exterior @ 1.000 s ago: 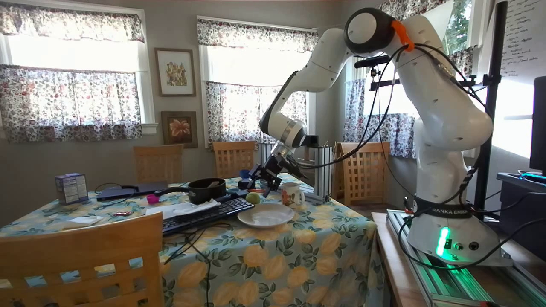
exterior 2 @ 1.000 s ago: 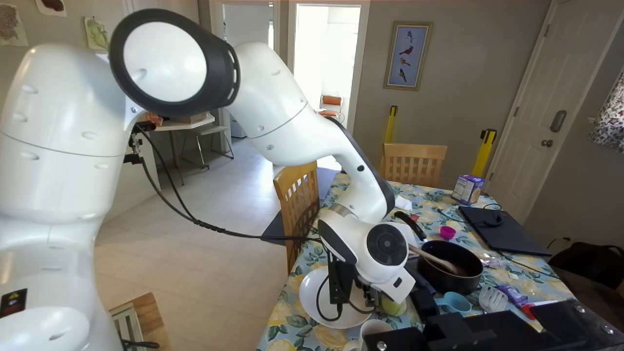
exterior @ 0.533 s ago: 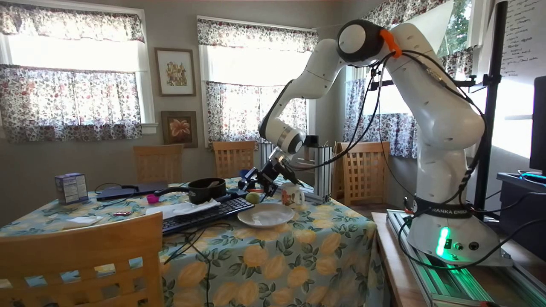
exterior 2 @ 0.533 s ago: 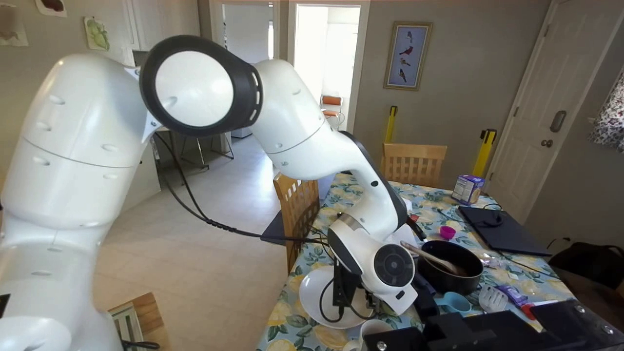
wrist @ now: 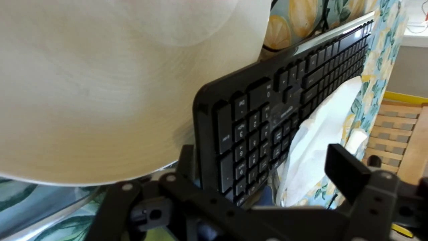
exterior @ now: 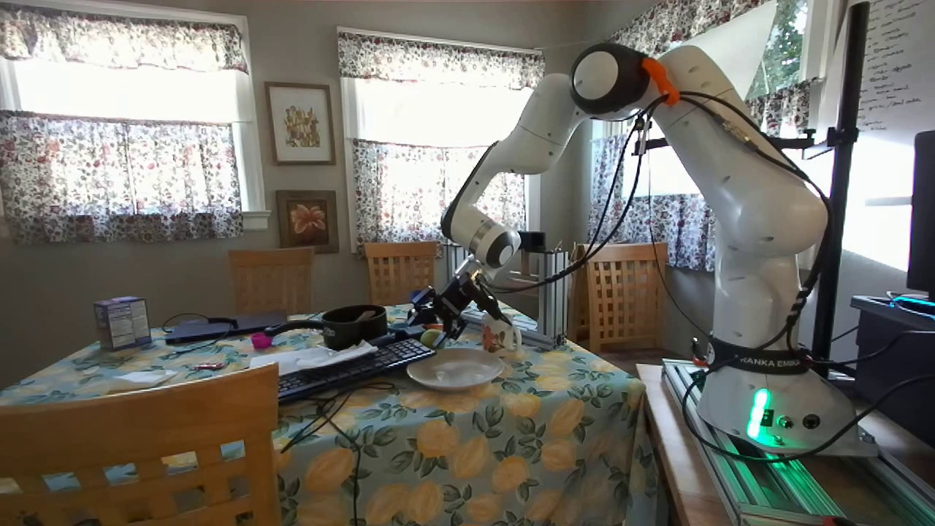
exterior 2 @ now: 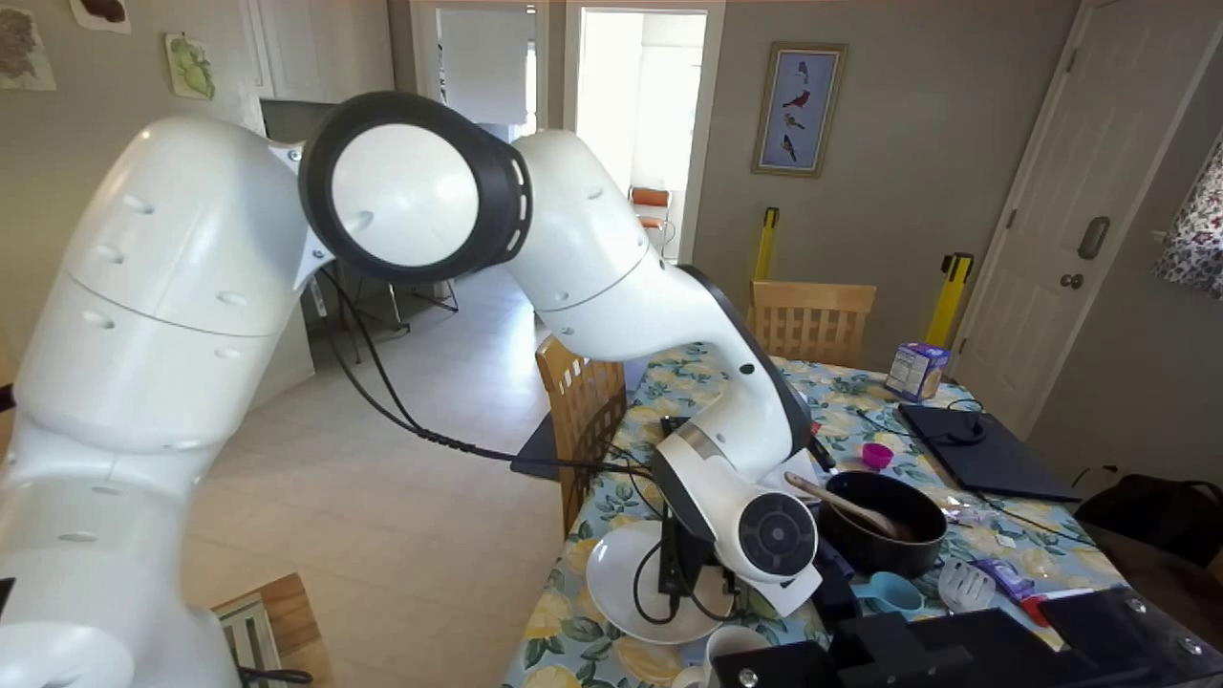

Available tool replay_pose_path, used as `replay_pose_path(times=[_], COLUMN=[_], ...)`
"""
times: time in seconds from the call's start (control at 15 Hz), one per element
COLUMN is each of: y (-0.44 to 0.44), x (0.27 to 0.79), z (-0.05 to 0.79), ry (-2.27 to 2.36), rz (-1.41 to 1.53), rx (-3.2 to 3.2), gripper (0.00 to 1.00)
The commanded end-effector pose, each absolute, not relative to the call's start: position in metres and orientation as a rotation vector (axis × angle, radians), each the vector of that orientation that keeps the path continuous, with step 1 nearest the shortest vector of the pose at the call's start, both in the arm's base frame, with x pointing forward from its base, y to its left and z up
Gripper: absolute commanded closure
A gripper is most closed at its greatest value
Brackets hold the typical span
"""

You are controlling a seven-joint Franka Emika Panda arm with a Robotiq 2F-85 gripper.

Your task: Pick up the computer keyboard and put it on top of the pot

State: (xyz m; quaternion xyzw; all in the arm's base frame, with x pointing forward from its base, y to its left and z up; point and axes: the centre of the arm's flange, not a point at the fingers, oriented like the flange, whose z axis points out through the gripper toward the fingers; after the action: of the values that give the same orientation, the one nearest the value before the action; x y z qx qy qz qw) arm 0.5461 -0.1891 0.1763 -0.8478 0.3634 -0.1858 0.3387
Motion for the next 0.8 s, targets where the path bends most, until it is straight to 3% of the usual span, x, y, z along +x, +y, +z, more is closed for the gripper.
replay_pose_path(times=[0.0, 0.73], y=[-0.1911, -0.1886], x=[0.5567, 0.561], z=[0.1662, 0.1566], ry=[0.922, 0.83], rz=[-0.534, -0.585], rx=[-2.164, -2.218], gripper=[0.0, 0.0])
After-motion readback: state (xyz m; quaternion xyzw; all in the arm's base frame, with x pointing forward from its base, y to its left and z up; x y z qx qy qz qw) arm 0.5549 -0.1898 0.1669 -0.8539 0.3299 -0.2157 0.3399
